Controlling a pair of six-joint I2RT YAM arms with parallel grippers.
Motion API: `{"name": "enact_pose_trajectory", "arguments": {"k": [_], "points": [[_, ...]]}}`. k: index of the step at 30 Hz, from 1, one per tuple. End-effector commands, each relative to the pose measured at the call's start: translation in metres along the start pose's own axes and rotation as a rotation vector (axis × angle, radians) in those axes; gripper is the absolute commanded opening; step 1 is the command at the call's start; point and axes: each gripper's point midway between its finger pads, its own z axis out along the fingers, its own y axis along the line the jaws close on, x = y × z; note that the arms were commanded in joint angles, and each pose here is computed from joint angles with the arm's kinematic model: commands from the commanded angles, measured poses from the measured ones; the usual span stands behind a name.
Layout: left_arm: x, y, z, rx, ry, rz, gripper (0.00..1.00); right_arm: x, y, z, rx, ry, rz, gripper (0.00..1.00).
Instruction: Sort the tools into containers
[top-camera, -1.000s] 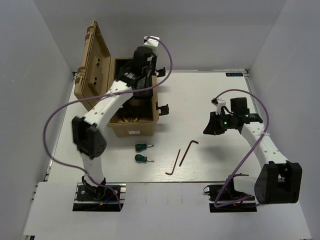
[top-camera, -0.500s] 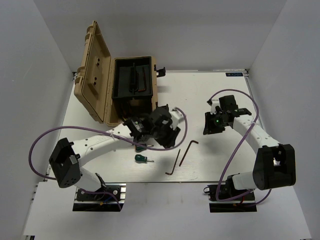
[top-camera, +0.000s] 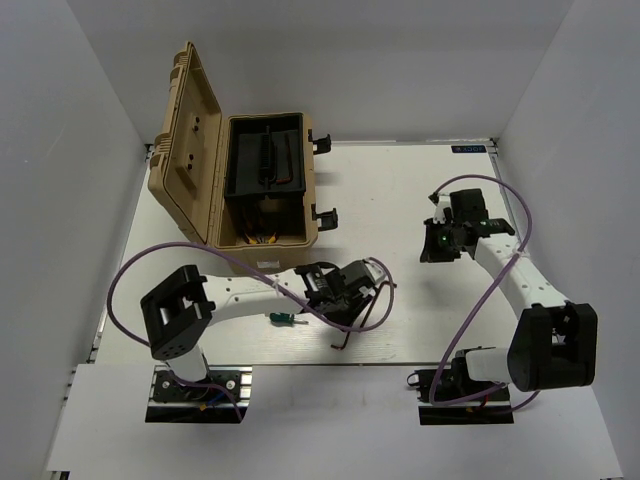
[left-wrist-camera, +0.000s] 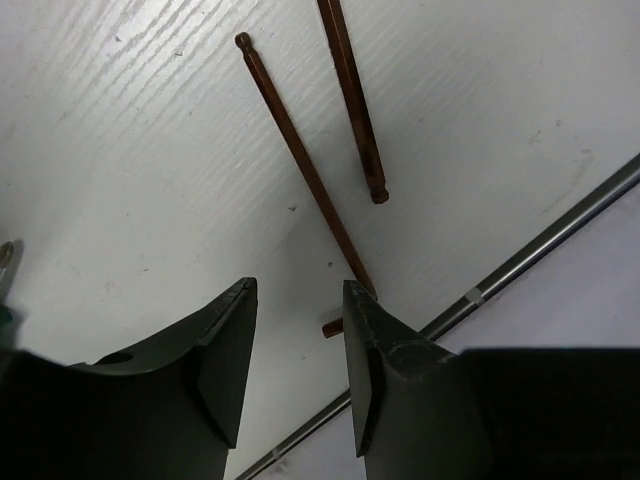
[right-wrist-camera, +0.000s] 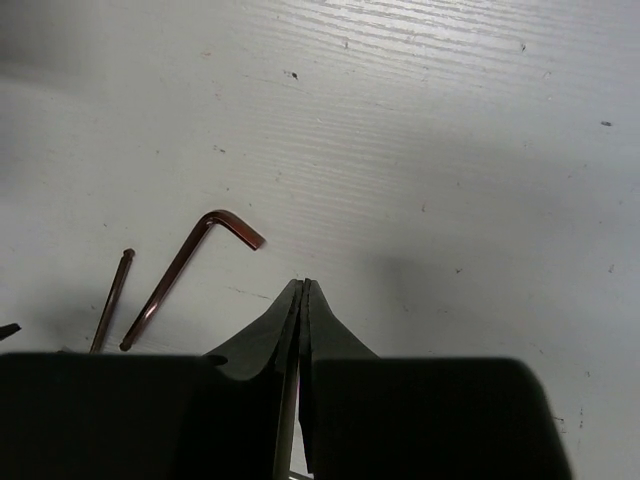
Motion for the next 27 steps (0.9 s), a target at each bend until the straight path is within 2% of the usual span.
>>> {"name": "enact_pose_trajectory", "arguments": {"k": [1,11,21,25,27], "points": [[-0.002,-0.006,0.003,-0.045,-0.038,-0.036,0.5,-0.019,0.003,-0.014,-0.011,-0.085,-0.003,0.04],[0.004,-0.035,0.021,-0.118,0.009,-0.031,0.5,-0.019,0.001,-0.023,-0.028,-0.11,0.026,0.04],[0.022,-0.021,0.042,-0.187,0.053,-0.074,0.51,-0.022,0.002,-0.029,-0.054,-0.134,0.041,0.04],[0.029,-0.023,0.052,-0.145,0.078,-0.104,0.51,-0.02,0.002,-0.03,-0.056,-0.137,0.049,0.04],[0.036,-0.022,0.054,-0.142,0.091,-0.112,0.48,-0.022,0.002,-0.032,-0.06,-0.142,0.049,0.04]]}}
